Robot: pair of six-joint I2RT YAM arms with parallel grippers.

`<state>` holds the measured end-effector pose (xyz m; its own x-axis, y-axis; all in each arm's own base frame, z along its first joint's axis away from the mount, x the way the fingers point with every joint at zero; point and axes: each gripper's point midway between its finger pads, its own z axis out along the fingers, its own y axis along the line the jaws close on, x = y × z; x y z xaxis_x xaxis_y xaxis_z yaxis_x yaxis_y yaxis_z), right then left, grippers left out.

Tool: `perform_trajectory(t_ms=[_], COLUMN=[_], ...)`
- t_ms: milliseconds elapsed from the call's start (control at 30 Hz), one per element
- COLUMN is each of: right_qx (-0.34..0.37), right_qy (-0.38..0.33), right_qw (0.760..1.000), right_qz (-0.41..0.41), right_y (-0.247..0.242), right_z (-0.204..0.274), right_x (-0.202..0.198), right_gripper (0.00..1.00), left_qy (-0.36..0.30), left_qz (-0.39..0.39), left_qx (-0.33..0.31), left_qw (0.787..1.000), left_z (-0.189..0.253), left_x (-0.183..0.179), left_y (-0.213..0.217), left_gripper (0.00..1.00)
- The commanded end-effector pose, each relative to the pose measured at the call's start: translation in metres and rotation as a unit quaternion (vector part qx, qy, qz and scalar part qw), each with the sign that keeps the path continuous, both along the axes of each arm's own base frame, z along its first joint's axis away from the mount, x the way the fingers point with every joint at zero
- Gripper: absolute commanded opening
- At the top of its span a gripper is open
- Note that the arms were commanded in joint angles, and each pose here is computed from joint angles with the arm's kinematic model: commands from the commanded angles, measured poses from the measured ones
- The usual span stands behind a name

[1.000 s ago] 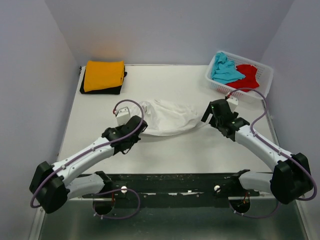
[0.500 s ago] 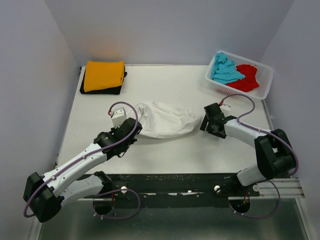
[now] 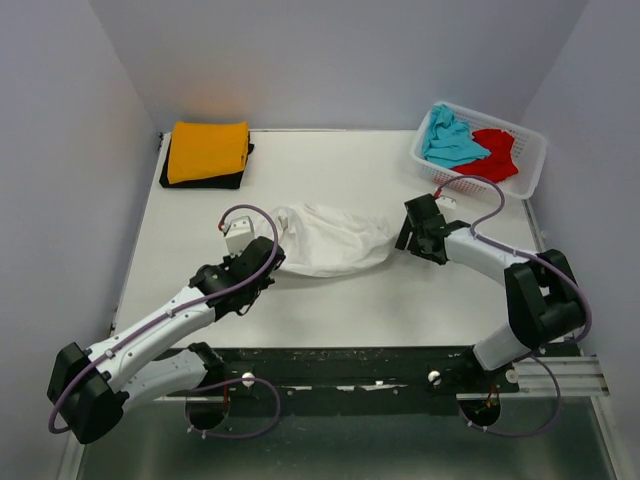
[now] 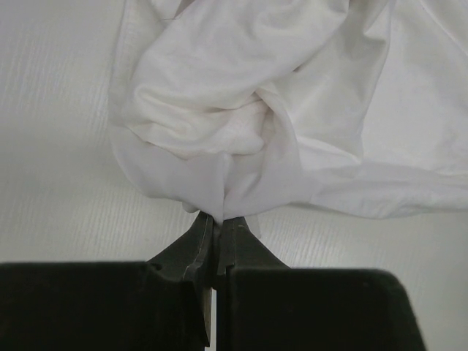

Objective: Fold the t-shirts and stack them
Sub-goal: Flatten out the tshirt

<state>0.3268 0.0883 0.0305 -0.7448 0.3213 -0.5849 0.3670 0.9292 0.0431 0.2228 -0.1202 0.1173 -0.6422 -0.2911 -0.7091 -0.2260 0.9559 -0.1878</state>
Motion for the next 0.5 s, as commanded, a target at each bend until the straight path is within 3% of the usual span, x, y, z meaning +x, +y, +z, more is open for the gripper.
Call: perform_trajectory(t_ms=[0, 333, 467], right_qx=[0.017, -0.007, 0.002], right_qy=[-0.045, -0.012, -0.007], right_qw=[0.999, 1.000, 1.000], right_qz=[0.013, 0.006, 0.007], right_y=[0.005, 0.005, 0.009], right_z=[0.028, -0.012, -0.028], right_x=[0.013, 0.028, 0.033], right_gripper=[0.83, 0.79, 0.62], left_qy=[-0.006, -0.001, 0.001], left_qz=[-0.003, -0.006, -0.003], left_qx=[-0.003, 0.002, 0.007], left_qw=[1.000, 1.000, 1.000], left_z=[-0.001, -0.004, -0.006], left_x=[0.001, 0.001, 0.001], left_y=[0.000, -0.001, 0.001], left_gripper=[0.00, 0.00, 0.00])
